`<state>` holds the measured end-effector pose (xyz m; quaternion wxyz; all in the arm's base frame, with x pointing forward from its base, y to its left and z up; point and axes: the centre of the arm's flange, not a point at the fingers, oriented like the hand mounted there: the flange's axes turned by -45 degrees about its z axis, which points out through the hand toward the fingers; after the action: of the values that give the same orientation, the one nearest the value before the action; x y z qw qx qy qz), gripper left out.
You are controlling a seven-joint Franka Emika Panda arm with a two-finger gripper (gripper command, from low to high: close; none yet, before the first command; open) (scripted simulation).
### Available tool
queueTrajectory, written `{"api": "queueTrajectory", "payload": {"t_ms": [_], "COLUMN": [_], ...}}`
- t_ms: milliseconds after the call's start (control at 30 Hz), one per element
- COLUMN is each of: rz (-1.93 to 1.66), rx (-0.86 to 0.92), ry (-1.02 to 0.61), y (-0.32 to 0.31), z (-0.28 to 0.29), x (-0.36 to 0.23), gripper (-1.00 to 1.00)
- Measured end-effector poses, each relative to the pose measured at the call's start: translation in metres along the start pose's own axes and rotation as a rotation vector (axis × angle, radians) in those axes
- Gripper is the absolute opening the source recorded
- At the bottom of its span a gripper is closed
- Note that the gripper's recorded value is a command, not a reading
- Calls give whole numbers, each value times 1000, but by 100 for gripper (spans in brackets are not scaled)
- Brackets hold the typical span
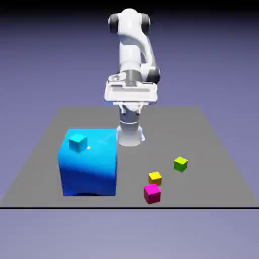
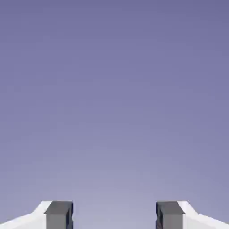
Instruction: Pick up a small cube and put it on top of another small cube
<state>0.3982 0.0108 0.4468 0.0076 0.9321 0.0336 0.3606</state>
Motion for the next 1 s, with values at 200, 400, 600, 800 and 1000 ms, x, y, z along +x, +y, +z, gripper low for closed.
{"api": "queueTrajectory", "payload": {"t_ms": [200,400,600,800,1000], "rz": [-73,-147,-221,-283,-283], "rx": [25,50,74,94,94], "ry": [-292,-580,-864,-1088,-1088], "y": [-32,-67,-103,-131,-129], "z": [71,137,194,231,269], "x": [-14,-45,-90,-134,-192], "gripper": [0,0,0,0,-100]}}
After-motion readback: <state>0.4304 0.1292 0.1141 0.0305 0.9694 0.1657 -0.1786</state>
